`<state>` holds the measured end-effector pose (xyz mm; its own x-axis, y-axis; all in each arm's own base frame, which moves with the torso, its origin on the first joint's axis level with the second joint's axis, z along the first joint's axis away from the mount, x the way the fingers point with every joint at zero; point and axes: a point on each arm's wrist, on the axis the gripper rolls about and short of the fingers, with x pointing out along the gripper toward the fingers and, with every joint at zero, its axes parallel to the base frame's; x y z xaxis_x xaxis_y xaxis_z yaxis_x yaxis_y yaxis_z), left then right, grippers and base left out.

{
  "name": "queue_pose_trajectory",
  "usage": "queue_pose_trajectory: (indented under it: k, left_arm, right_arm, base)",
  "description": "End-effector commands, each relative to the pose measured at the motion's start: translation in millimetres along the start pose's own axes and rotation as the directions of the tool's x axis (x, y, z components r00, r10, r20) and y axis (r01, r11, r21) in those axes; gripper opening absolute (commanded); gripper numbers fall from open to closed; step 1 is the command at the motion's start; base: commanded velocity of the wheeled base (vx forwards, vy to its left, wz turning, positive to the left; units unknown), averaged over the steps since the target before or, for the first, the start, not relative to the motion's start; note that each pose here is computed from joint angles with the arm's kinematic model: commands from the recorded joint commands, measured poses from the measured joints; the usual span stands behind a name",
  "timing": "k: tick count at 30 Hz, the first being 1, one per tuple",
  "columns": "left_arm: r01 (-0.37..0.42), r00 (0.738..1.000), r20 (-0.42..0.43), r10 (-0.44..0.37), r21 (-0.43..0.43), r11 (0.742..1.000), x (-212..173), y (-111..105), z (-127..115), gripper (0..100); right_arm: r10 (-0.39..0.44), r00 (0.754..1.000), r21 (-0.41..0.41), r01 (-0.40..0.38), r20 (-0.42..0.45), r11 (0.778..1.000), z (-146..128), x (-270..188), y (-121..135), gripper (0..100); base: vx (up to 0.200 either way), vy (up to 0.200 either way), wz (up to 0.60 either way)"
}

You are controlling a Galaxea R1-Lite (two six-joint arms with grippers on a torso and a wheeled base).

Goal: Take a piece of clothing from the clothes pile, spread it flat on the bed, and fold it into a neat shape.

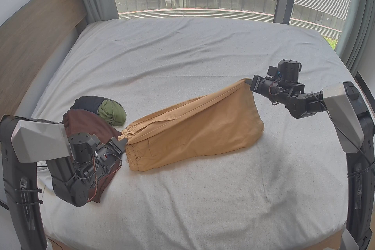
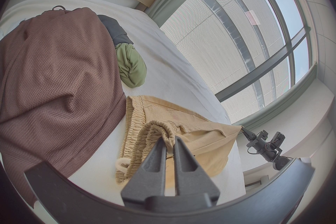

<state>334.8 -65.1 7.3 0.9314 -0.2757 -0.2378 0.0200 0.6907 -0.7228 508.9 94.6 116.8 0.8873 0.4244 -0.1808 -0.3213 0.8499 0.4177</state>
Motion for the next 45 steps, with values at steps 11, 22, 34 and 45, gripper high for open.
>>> queue_pose_trajectory:
  k: [11,22,34,45]
  left_arm:
    - [-0.025,0.999,0.031,0.024,0.003,1.0,15.1,8.0,-3.5,0]
    - [-0.015,0.999,0.034,0.015,0.004,1.0,17.1,7.0,-2.5,0]
    - [-0.056,0.982,0.178,0.056,-0.006,0.998,27.6,12.1,20.5,100]
    - [-0.019,0.985,0.17,0.019,0.0,1.0,14.5,-6.9,22.8,100]
  right_arm:
    - [-0.003,1.0,0.015,0.003,-0.001,1.0,-21.8,23.3,-11.7,0]
    - [0.006,1.0,0.007,-0.007,0.031,1.0,-21.4,26.9,-12.7,100]
    - [0.015,0.993,0.007,-0.016,0.121,1.0,-13.1,34.4,-12.1,100]
    - [0.007,0.999,0.024,-0.008,0.048,1.0,-9.7,4.7,8.7,100]
  base:
    - [0.0,0.0,0.0]
    - [0.0,0.0,0.0]
    - [0.0,0.0,0.0]
    - [0.0,0.0,0.0]
